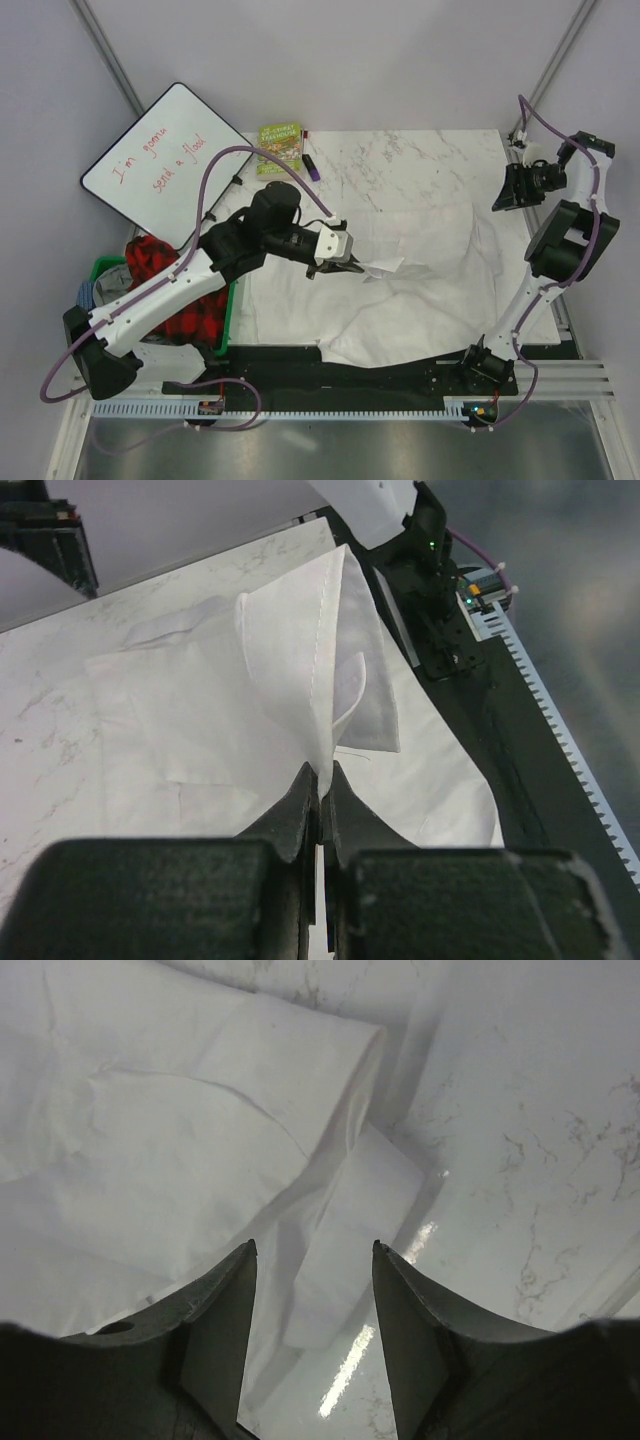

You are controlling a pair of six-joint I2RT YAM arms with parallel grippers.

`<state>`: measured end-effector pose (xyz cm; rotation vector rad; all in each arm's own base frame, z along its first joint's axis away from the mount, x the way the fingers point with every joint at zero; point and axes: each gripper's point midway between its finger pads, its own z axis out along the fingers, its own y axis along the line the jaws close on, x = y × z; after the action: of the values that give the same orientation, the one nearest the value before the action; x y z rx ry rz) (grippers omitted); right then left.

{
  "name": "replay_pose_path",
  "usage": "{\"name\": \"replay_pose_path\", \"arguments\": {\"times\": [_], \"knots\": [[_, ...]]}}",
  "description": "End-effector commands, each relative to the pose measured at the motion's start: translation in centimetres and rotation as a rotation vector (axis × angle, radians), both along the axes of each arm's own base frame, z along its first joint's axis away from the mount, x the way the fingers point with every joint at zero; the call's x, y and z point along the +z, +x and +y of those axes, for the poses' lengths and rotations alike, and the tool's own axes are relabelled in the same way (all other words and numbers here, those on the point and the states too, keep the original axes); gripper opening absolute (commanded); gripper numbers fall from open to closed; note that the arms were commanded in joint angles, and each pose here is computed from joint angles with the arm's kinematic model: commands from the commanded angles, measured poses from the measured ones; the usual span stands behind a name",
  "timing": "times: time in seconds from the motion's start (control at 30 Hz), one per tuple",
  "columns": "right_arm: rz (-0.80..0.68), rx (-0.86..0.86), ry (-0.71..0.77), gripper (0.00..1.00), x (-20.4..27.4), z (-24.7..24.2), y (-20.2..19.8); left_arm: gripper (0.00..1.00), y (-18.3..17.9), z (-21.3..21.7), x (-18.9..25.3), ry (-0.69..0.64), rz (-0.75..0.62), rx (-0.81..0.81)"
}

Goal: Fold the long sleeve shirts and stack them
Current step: Fold the shirt

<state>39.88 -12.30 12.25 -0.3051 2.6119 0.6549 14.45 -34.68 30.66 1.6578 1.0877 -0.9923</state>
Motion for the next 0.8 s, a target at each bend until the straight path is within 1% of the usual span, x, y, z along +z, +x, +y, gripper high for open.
{"name": "replay_pose_path", "arguments": {"times": [0.0, 0.03, 0.07, 0.13, 0.17, 0.23, 0.27, 0.33, 0.37, 0.43, 0.47, 0.5, 0.57, 0.6, 0.63, 0.7, 0.73, 0.77], "knots": [[-0.041, 0.056, 0.104, 0.57, 3.3, 4.8, 0.5, 0.02, -3.2, 0.0, 2.1, -0.043, 0.059, -0.119], [-0.047, 0.058, 0.115, 0.57, 3.5, 5.7, 0.9, 0.02, -3.3, 0.0, 1.6, -0.030, 0.083, -0.116], [-0.039, 0.091, 0.125, 0.57, 3.4, 7.7, 0.8, 0.02, -3.2, -0.1, 1.2, -0.013, 0.128, -0.087], [-0.052, 0.129, 0.118, 0.57, 2.9, 10.4, 1.5, 0.02, -2.0, -0.7, 0.1, 0.002, 0.171, -0.014], [-0.025, 0.140, 0.122, 0.57, 1.7, 11.4, 1.2, 0.02, -0.7, -0.6, -0.2, 0.008, 0.222, 0.069], [-0.018, 0.172, 0.097, 0.57, 0.1, 13.0, 1.7, 0.02, 1.6, -0.6, -0.8, -0.020, 0.265, 0.168], [-0.003, 0.180, 0.094, 0.58, -0.7, 13.3, 1.6, 0.02, 3.8, 0.0, -1.3, -0.016, 0.321, 0.270], [0.031, 0.192, 0.065, 0.59, -2.7, 13.4, 1.9, 0.02, 6.4, 0.6, -2.8, -0.004, 0.368, 0.374], [0.039, 0.190, 0.056, 0.59, -3.1, 13.3, 2.0, 0.02, 8.5, 1.6, -3.4, -0.009, 0.401, 0.474], [0.071, 0.187, 0.019, 0.58, -4.7, 12.5, 2.1, 0.02, 10.5, 2.8, -5.5, 0.003, 0.445, 0.570], [0.070, 0.192, 0.005, 0.58, -5.0, 12.3, 2.2, 0.02, 12.1, 3.9, -6.3, 0.002, 0.475, 0.670], [0.075, 0.193, -0.006, 0.57, -5.3, 12.1, 2.2, 0.02, 12.6, 4.5, -7.9, 0.024, 0.500, 0.717], [0.080, 0.196, -0.022, 0.57, -5.5, 11.8, 2.2, 0.02, 14.3, 5.9, -9.7, 0.030, 0.540, 0.825], [0.079, 0.196, -0.020, 0.57, -5.5, 11.9, 2.2, 0.02, 14.5, 6.4, -10.9, 0.043, 0.560, 0.852], [0.075, 0.197, -0.020, 0.58, -5.3, 11.9, 2.2, 0.02, 15.5, 7.2, -11.5, 0.035, 0.570, 0.898], [0.069, 0.200, -0.022, 0.58, -5.0, 11.9, 2.1, 0.02, 16.0, 8.2, -13.0, 0.044, 0.579, 0.945], [0.066, 0.200, -0.025, 0.59, -4.9, 11.8, 2.2, 0.02, 16.9, 9.0, -13.0, 0.019, 0.557, 0.977], [0.068, 0.201, -0.029, 0.59, -5.0, 11.8, 2.1, 0.02, 16.9, 9.6, -14.2, 0.034, 0.558, 0.994]]}}
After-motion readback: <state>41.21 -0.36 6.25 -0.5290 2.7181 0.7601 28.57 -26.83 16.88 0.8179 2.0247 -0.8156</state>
